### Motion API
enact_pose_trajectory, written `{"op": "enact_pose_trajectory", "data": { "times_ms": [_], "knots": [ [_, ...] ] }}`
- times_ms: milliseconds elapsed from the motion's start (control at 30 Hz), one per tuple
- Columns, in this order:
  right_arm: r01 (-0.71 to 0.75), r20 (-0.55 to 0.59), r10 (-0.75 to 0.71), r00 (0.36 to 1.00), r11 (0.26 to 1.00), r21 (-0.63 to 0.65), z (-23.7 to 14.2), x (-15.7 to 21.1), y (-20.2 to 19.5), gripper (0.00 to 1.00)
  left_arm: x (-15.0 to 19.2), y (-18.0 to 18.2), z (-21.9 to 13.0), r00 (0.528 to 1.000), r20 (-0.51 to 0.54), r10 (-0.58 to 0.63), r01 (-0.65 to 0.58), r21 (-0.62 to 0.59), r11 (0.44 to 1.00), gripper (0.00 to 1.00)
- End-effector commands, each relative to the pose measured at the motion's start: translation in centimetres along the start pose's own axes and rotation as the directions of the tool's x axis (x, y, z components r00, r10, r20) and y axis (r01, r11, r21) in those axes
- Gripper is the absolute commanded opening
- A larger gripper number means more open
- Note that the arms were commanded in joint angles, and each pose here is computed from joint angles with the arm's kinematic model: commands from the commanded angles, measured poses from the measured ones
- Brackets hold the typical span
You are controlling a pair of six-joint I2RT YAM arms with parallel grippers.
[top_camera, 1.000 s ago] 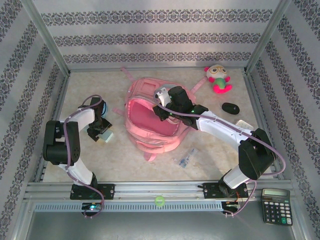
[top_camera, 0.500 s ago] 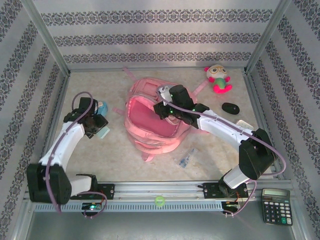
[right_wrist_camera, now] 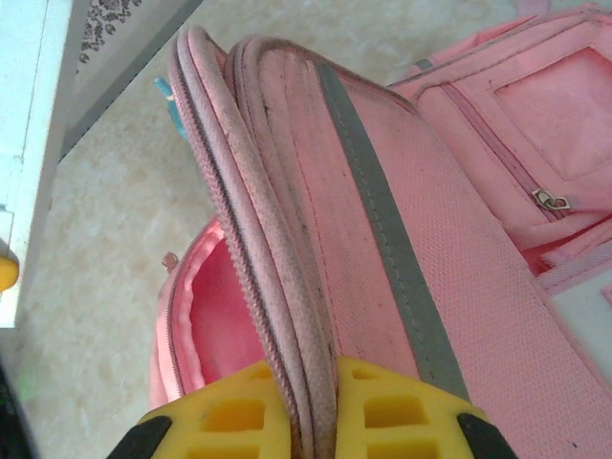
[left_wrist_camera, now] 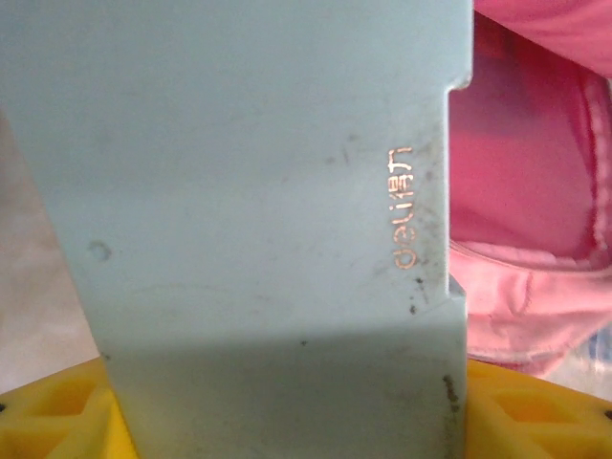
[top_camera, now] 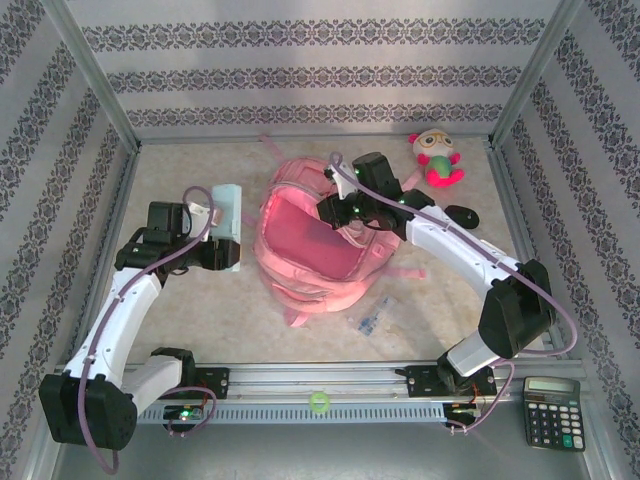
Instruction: Pack books, pencil case, and school supplies into a backpack
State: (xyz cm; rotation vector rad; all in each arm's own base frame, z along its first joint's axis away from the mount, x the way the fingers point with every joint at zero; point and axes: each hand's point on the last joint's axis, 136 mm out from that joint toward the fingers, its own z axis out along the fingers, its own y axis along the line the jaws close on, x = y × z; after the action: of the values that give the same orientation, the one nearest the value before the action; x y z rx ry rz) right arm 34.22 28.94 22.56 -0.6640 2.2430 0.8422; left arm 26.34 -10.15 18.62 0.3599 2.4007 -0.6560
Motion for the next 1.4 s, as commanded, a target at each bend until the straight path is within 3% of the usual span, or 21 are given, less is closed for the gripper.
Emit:
{"op": "enact_pose_trajectory", "data": {
  "times_ms": [0,133,267,433,533,633,800,1000,1167,1367],
  "knots": [
    [0.037,-0.006,-0.037,0.999,0.996,-0.081,-1.6,-1.4,1.4,0.00,-1.6,-4.6,-1.8,0.935,0.105,0.339,-0.353,0.174,0.920,0.21],
    [0.044,-0.054,-0.049,0.997,0.995,-0.089,-1.8,-1.1,1.0,0.00,-0.6,-7.5,-2.4,0.820,0.169,0.547,-0.572,0.236,0.786,0.23],
    [0.067,-0.079,-0.076,0.994,0.991,-0.115,-2.0,-1.0,1.4,0.00,-0.2,-8.7,-2.3,0.665,0.188,0.722,-0.745,0.227,0.627,0.23],
    [0.091,-0.081,-0.104,0.991,0.984,-0.154,-2.3,-1.3,2.4,0.00,0.2,-8.4,-0.1,0.456,0.018,0.890,-0.867,0.235,0.440,0.23],
    [0.102,-0.085,-0.117,0.990,0.982,-0.159,-2.3,-1.3,2.6,0.00,-0.2,-8.3,1.5,0.376,-0.058,0.925,-0.885,0.276,0.376,0.23],
    [0.101,-0.094,-0.118,0.989,0.981,-0.164,-2.1,-1.2,2.7,0.00,-0.8,-8.6,3.0,0.342,-0.104,0.934,-0.883,0.305,0.357,0.24],
    [0.093,-0.094,-0.107,0.990,0.986,-0.139,-2.2,-1.6,2.5,0.00,0.2,-8.6,5.2,0.329,-0.200,0.923,-0.844,0.376,0.382,0.24],
    [0.072,-0.059,-0.081,0.995,0.988,-0.136,-2.7,-2.8,2.2,0.00,2.7,-7.7,5.2,0.261,-0.260,0.930,-0.823,0.444,0.355,0.24],
    [0.081,-0.044,-0.089,0.995,0.984,-0.158,-2.9,-3.3,2.9,0.00,2.1,-7.0,5.7,0.299,-0.309,0.903,-0.823,0.396,0.408,0.25],
    [0.107,-0.041,-0.116,0.992,0.978,-0.178,-3.1,-3.1,4.0,0.01,0.8,-5.9,8.4,0.263,-0.410,0.873,-0.830,0.365,0.422,0.27]
  ]
}}
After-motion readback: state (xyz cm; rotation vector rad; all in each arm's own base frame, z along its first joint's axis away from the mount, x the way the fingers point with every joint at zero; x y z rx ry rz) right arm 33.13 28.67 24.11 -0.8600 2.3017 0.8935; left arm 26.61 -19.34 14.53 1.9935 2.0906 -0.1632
